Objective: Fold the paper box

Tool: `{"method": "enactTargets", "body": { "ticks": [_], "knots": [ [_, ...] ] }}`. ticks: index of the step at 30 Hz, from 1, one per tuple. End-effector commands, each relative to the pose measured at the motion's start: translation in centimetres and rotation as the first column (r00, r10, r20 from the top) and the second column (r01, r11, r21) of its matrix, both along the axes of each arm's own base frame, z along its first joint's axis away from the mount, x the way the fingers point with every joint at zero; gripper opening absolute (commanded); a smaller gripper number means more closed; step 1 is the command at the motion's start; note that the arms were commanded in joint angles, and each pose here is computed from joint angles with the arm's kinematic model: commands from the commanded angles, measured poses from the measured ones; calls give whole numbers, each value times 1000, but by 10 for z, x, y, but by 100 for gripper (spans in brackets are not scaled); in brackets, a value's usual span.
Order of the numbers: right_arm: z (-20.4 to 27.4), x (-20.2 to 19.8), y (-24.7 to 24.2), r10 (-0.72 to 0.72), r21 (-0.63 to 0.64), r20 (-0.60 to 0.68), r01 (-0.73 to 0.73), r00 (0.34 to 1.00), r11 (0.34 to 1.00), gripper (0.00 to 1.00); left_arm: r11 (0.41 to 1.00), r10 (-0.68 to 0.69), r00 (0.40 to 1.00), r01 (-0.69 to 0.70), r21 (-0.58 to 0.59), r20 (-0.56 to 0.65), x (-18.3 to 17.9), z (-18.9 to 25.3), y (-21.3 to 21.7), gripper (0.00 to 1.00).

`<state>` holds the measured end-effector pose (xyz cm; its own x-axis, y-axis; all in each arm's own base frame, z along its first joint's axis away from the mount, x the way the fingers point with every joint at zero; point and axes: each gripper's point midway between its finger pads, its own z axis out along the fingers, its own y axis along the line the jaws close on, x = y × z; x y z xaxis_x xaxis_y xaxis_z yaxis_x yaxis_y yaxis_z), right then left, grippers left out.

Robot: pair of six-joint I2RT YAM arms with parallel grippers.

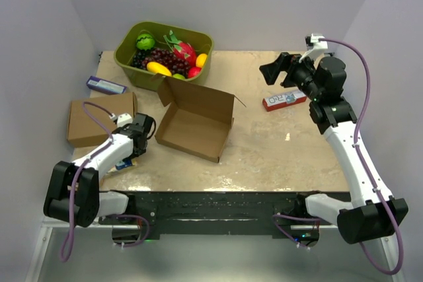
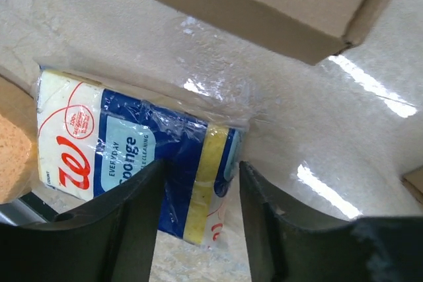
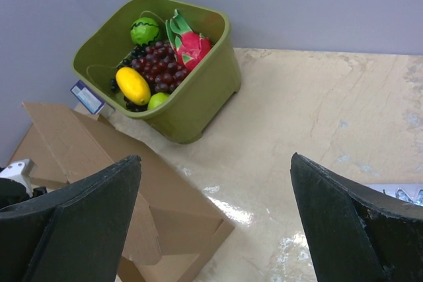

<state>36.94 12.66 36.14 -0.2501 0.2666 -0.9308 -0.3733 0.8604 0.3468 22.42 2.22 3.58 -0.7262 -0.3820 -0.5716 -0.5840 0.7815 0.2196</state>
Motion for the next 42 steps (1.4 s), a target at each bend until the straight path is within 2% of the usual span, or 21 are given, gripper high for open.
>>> {"method": "enactTargets", "body": {
  "ticks": [1,3,5,10,12,16,20,24,29,33,36,41,42],
  "knots": [
    [25,-2,-5,-16,-4,70,17,997,1000,99,997,39,999,-37,-67,16,3,-21,-7,40],
    [26,-3,-4,-13,-3,71,14,997,1000,99,995,47,998,-44,-90,29,2,-23,-9,28],
    [26,-4,-5,-17,0,73,17,997,1000,99,994,56,997,-50,-102,60,3,-21,-10,24],
    [23,-3,-8,-33,-2,74,34,997,999,99,985,52,995,-37,-171,85,-4,-19,-19,3],
    [22,-2,-6,-28,3,73,28,997,1000,99,982,58,987,-30,-188,148,1,-5,-20,0],
    [20,-2,-8,-35,2,70,35,997,999,99,983,29,963,22,-183,269,17,36,-20,0],
    [19,0,-10,-49,-1,66,49,997,999,99,983,-49,896,121,-136,442,33,94,-18,0],
    [16,4,-10,-55,0,62,55,997,998,99,976,-117,843,196,-97,525,37,128,-20,0],
    [8,10,-13,-75,-19,40,76,996,997,99,943,-288,798,333,10,530,43,161,-24,0],
    [3,15,-14,-83,-27,25,84,996,996,99,890,-355,751,454,-45,556,49,171,-51,0],
    [-2,17,-12,-76,-25,11,77,997,997,99,865,-375,753,494,-88,541,55,172,-67,0],
    [-6,18,-14,-87,-21,-5,86,996,996,99,801,-439,712,587,-121,548,57,179,-125,0],
    [-6,18,-13,-86,-18,-5,85,996,996,99,772,-462,694,621,-134,553,56,179,-141,0]
  ]
}}
